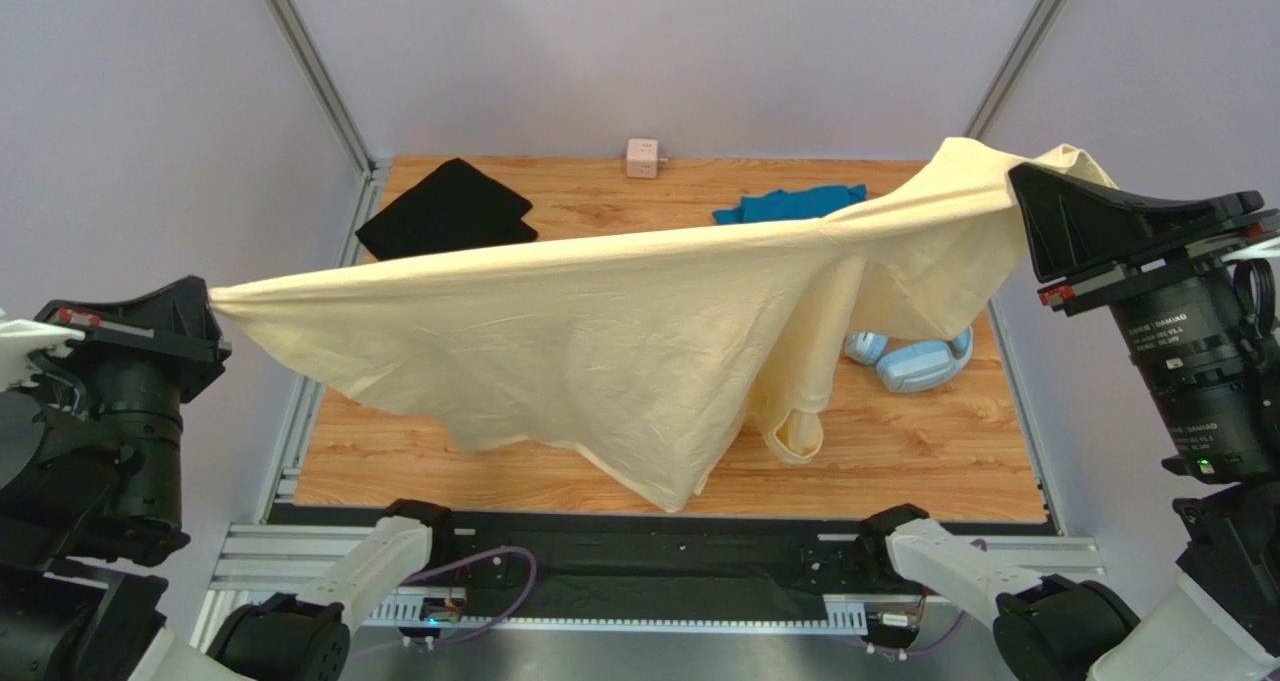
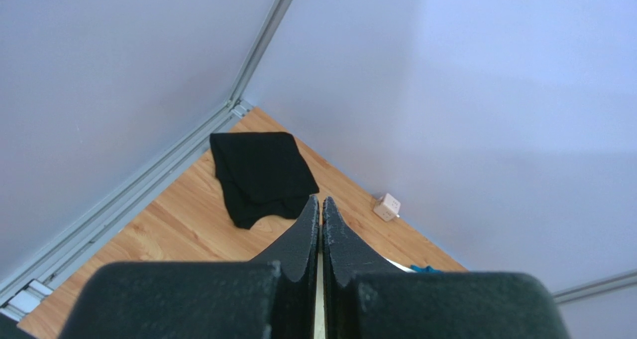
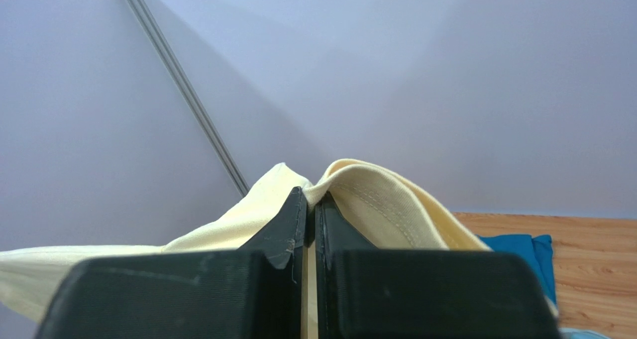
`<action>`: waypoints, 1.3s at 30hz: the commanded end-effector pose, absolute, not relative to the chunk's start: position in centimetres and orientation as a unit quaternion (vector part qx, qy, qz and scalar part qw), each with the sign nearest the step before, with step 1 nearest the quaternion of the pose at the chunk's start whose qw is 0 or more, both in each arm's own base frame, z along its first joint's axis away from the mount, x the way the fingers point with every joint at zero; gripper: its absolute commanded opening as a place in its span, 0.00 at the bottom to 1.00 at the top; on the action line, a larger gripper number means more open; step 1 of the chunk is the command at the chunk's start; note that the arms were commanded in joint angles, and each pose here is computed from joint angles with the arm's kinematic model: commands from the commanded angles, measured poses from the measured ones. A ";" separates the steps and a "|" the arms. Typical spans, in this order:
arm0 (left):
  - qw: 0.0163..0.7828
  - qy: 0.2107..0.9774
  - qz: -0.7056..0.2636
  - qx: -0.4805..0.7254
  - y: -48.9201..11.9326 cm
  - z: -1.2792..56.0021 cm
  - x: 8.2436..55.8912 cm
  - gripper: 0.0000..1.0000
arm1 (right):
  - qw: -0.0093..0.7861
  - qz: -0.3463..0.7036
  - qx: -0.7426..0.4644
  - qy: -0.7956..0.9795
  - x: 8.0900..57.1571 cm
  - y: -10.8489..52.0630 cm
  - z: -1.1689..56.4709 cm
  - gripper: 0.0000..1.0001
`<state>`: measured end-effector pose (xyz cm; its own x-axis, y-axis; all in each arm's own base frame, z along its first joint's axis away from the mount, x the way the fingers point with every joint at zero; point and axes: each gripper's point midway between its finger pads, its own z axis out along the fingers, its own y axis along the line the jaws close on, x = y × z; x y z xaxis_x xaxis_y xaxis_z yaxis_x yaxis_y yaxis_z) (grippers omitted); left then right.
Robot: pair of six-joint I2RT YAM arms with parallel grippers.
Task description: Fold and stack the t-shirts
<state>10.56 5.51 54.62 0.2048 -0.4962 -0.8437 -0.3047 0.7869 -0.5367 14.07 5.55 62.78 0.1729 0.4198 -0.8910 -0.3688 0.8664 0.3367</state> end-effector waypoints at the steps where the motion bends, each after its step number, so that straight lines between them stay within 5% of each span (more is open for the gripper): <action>1: 0.687 0.646 0.003 -0.332 7.9 52.1 6.6 0.00 | 0.817 0.261 0.040 0.512 11.0 3.6 67.2 0.00; 10: 0.635 0.701 0.048 -0.321 7.5 48.9 10.2 0.00 | 0.798 0.239 0.047 0.551 16.4 4.9 66.4 0.00; 18: 0.427 0.840 0.125 -0.312 5.3 32.9 17.3 0.00 | 0.639 0.108 0.066 0.759 32.6 8.0 50.8 0.00; 29: 0.359 0.862 0.216 -0.287 6.2 26.0 21.4 0.00 | 0.423 0.012 0.075 0.903 41.2 10.4 29.2 0.00; 39: 0.329 0.845 0.309 -0.288 7.9 22.9 24.6 0.00 | 0.370 -0.016 0.064 0.927 46.9 12.3 23.0 0.00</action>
<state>23.45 6.07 21.58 -0.6749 -0.3220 -0.6640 -0.6282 0.7228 0.2880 43.90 12.51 21.14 -0.7828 0.0868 -0.6162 0.0923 0.9955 0.0230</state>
